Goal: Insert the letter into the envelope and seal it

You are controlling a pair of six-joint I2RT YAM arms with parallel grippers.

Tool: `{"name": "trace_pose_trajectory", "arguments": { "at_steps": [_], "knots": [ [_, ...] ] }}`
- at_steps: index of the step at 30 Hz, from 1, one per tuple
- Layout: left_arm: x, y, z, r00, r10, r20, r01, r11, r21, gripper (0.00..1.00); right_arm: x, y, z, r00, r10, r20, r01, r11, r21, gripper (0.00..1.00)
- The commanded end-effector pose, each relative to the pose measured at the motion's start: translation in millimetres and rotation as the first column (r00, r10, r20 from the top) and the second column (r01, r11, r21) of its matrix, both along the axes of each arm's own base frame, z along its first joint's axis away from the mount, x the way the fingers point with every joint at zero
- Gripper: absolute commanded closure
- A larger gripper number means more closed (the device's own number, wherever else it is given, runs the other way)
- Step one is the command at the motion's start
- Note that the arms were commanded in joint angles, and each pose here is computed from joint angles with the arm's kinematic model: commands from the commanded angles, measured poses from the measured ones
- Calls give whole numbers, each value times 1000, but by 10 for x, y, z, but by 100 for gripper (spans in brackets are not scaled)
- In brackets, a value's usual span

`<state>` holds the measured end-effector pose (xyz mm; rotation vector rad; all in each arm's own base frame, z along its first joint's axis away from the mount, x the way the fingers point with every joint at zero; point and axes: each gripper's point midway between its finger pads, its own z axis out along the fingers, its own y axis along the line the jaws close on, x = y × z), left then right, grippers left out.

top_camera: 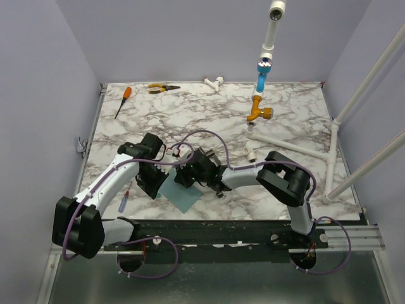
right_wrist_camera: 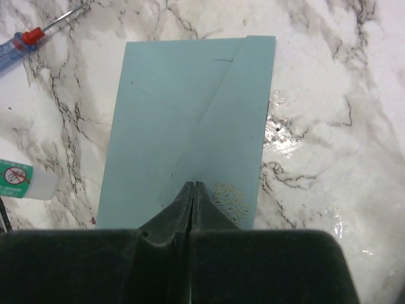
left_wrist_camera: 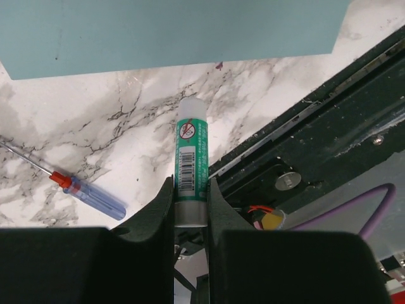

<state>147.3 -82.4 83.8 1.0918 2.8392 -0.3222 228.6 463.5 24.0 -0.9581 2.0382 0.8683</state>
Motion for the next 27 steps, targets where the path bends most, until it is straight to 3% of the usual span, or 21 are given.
{"name": "trace_pose_trajectory", "arguments": {
  "at_steps": [1,7,10,18,25,27],
  "knots": [
    [712,-500,535,962,40,268,27,970,-241,100,-469,-316,-557,988,154,-8,-152,968,-202,99],
    [1157,-583,562,946,180,271,-106,958,-267,100,-555,-292,-487,979,202,19,-198,972,-129,100],
    [1227,-571,518,947,223,232,-155,948,-279,100,-531,-338,-529,987,158,2,-156,977,-143,99],
    [1085,-141,318,937,126,324,-100,990,-98,100,-633,-436,-785,984,156,-89,-172,963,-209,100],
    [1272,-439,529,927,250,280,-167,942,-291,100,-559,-397,-724,988,143,-58,-152,965,-212,99],
    [1259,-459,465,934,268,238,-195,937,-290,100,-520,-416,-696,991,126,-43,-132,965,-225,99]
  ]
}}
